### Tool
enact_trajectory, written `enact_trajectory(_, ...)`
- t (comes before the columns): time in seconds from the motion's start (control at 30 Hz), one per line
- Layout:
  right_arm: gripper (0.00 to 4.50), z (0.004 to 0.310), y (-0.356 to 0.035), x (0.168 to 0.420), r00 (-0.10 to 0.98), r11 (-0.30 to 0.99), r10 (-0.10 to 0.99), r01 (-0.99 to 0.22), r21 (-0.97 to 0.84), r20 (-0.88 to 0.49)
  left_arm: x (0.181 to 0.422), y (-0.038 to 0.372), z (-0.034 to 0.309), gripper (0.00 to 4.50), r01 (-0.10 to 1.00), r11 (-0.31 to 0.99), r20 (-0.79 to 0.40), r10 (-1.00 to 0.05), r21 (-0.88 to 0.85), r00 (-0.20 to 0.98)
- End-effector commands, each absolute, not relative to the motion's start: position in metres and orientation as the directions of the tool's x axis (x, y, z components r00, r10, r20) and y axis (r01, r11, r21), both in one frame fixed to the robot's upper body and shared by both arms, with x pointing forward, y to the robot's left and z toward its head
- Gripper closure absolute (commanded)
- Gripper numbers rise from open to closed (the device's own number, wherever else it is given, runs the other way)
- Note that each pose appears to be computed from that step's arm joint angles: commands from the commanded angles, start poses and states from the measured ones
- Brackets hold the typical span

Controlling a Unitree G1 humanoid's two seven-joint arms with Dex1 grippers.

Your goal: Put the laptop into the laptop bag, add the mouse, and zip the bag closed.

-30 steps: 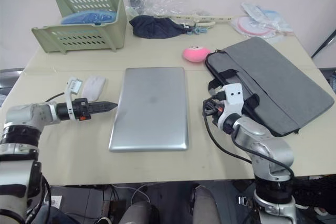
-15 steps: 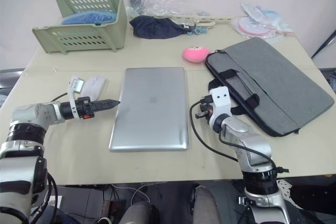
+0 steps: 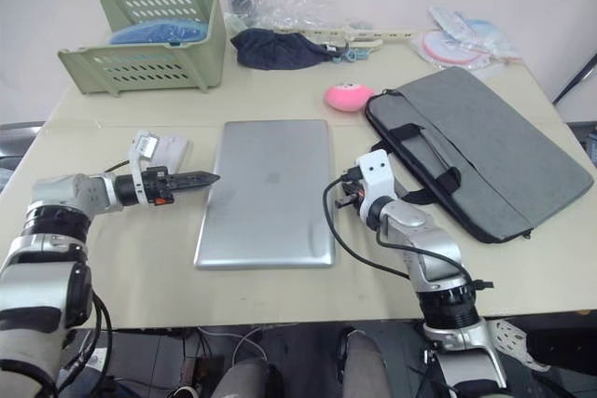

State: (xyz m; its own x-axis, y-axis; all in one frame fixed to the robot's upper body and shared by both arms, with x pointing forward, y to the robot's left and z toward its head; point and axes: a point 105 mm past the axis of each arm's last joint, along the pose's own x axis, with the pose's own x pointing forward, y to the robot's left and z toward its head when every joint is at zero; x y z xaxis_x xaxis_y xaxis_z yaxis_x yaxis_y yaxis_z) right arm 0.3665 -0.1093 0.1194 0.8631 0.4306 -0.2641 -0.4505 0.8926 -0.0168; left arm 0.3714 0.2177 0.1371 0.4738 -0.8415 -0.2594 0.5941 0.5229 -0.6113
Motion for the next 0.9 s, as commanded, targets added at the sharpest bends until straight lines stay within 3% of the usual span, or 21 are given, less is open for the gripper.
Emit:
enact_trajectory(0.03,4.47,0.127,-0.101,0.366,0.854,0.874,0.465,-0.484,-0.029,-0.231,0.371,0.223,0.115,0.37,0.523,0.59,-0.351,-0.799,-0.615,0.489)
enact_trajectory(0.9,4.47,0.124,-0.061,0.361,0.786,0.804,0.573,-0.594,-0.025,-0.231,0.369,0.188,0.104,0.37,0.486,0.49,-0.305,-0.859,-0.724,0.411)
